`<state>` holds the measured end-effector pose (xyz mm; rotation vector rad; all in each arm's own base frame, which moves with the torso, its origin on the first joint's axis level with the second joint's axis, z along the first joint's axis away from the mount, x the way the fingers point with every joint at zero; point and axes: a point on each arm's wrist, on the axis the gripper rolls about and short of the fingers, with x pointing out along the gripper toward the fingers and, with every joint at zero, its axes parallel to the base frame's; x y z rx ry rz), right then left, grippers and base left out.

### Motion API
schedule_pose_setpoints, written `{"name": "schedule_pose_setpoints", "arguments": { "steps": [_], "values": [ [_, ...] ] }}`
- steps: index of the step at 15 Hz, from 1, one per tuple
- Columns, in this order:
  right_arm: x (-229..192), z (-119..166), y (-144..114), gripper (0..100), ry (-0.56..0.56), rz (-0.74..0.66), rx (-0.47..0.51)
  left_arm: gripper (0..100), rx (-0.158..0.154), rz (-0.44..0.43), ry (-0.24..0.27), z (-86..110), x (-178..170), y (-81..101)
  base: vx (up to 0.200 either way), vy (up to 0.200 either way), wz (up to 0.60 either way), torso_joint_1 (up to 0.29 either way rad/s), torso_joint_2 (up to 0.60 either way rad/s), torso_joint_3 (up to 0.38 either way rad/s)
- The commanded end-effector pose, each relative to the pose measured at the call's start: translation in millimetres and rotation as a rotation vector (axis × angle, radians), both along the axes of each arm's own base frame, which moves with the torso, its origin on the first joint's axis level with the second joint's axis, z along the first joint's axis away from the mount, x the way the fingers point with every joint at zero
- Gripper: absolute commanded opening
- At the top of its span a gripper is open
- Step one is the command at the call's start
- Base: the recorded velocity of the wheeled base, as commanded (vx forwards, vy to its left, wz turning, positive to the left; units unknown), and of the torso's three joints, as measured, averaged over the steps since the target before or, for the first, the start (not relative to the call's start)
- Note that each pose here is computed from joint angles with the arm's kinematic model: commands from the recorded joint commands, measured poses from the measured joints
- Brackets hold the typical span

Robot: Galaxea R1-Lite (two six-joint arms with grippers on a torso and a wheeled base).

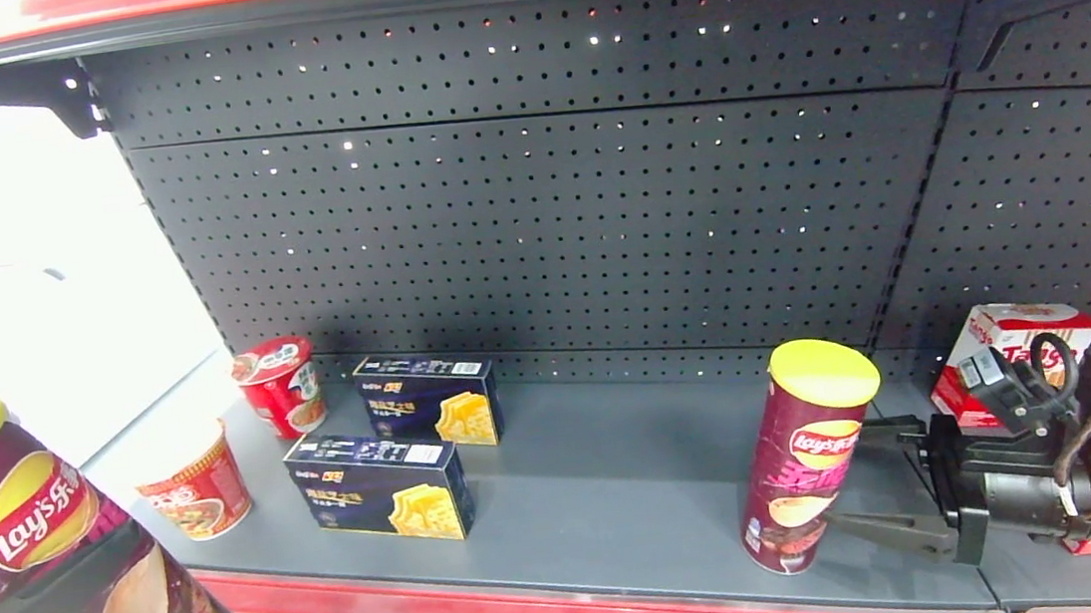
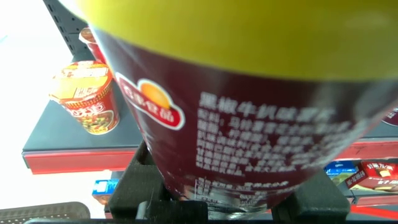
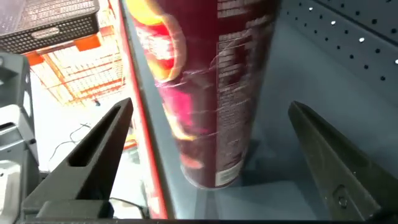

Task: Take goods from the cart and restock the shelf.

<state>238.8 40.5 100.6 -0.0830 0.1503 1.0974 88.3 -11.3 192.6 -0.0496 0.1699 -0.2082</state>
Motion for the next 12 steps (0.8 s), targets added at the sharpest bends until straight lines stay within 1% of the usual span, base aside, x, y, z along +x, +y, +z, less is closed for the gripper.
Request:
{"name": "schedule_pose_setpoints", "arguments": {
  "steps": [1,5,6,7,8,12],
  "values": [
    [-7.7,5.7,-1.4,100,-0.019,-0.003,0.002,0,-0.001,0.000,-0.005,1.1,-0.1,0.0,0.000,0.000,0.00,0.000,0.00,0.000],
    [-16.9,11.4,-5.3,100,-0.037,-0.017,0.003,0,-0.003,0.000,-0.004,0.5,-0.8,0.1,0.000,0.000,0.00,0.000,0.00,0.000],
    [-20.2,13.0,-5.9,100,-0.044,-0.018,0.004,0,-0.008,0.001,-0.002,0.0,-0.8,0.1,0.000,0.000,0.00,0.000,0.00,0.000],
    [-23.8,14.0,-6.1,100,-0.047,-0.018,0.004,0,-0.025,0.002,-0.001,0.6,-1.1,0.0,0.000,0.000,0.00,0.000,0.00,0.000],
    [-26.0,15.2,-7.3,100,-0.051,-0.023,0.004,0,-0.031,0.004,-0.001,0.8,-1.4,0.0,0.000,0.000,0.00,0.000,0.00,0.000],
    [-42.6,22.8,-15.1,100,-0.085,-0.057,0.005,0,-0.034,0.005,-0.005,0.2,-3.3,0.2,0.000,0.000,0.00,0.000,0.00,0.000]
  ]
}}
